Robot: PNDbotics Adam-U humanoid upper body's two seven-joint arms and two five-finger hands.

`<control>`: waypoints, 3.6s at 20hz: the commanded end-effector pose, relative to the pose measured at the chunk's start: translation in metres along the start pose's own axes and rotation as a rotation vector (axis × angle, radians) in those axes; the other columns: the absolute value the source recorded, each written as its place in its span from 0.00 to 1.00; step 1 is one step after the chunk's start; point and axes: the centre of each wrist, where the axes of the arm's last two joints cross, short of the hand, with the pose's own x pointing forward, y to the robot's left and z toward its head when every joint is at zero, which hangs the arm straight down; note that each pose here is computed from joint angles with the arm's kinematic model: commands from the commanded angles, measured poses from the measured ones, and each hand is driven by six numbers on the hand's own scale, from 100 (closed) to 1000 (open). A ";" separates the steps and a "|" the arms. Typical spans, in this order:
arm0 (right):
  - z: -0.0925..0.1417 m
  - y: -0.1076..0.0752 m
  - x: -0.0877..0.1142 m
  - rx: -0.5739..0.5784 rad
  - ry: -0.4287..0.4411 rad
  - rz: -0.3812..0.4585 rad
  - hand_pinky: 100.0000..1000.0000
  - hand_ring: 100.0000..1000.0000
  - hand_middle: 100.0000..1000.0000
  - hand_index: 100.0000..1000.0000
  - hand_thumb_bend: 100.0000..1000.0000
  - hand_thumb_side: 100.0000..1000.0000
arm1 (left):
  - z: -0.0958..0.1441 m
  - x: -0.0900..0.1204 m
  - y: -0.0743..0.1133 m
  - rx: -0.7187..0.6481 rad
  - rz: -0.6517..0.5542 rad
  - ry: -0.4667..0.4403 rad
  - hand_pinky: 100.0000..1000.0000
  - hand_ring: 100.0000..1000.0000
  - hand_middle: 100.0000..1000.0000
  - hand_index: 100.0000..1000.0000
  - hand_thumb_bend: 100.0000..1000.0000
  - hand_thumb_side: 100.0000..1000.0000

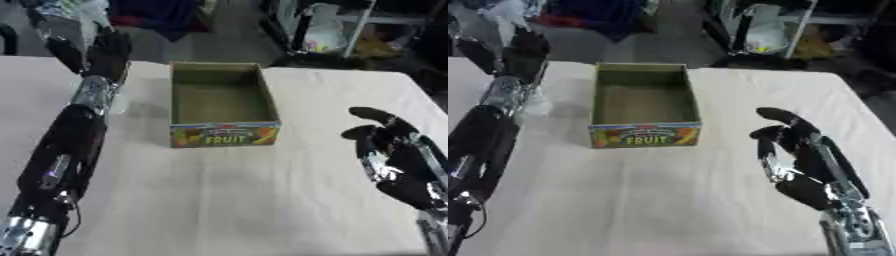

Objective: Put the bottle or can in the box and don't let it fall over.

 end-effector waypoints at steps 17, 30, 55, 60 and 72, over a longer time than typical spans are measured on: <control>-0.002 0.001 0.002 0.020 -0.014 -0.001 0.75 0.65 0.82 0.80 0.00 0.18 | -0.035 -0.011 -0.104 -0.308 0.036 0.066 0.00 0.00 0.05 0.97 0.64 0.65; -0.006 0.007 0.003 0.050 -0.030 -0.023 0.75 0.66 0.82 0.80 0.00 0.18 | -0.009 -0.116 -0.124 -0.405 0.059 0.420 0.00 0.00 0.06 0.97 0.59 0.71; -0.002 0.005 0.000 0.046 -0.003 0.003 0.75 0.64 0.80 0.79 0.00 0.17 | 0.059 -0.154 0.021 -0.041 -0.215 0.727 0.00 0.00 0.07 0.96 0.61 1.00; -0.002 0.006 -0.001 0.064 -0.007 -0.006 0.74 0.59 0.75 0.74 0.00 0.17 | 0.063 -0.148 0.006 -0.177 -0.317 0.848 0.00 0.00 0.07 0.96 0.51 1.00; -0.002 0.003 0.000 0.060 -0.010 -0.013 0.74 0.64 0.80 0.76 0.00 0.17 | 0.076 -0.109 -0.103 -0.626 -0.244 0.854 0.00 0.00 0.09 0.97 0.33 0.97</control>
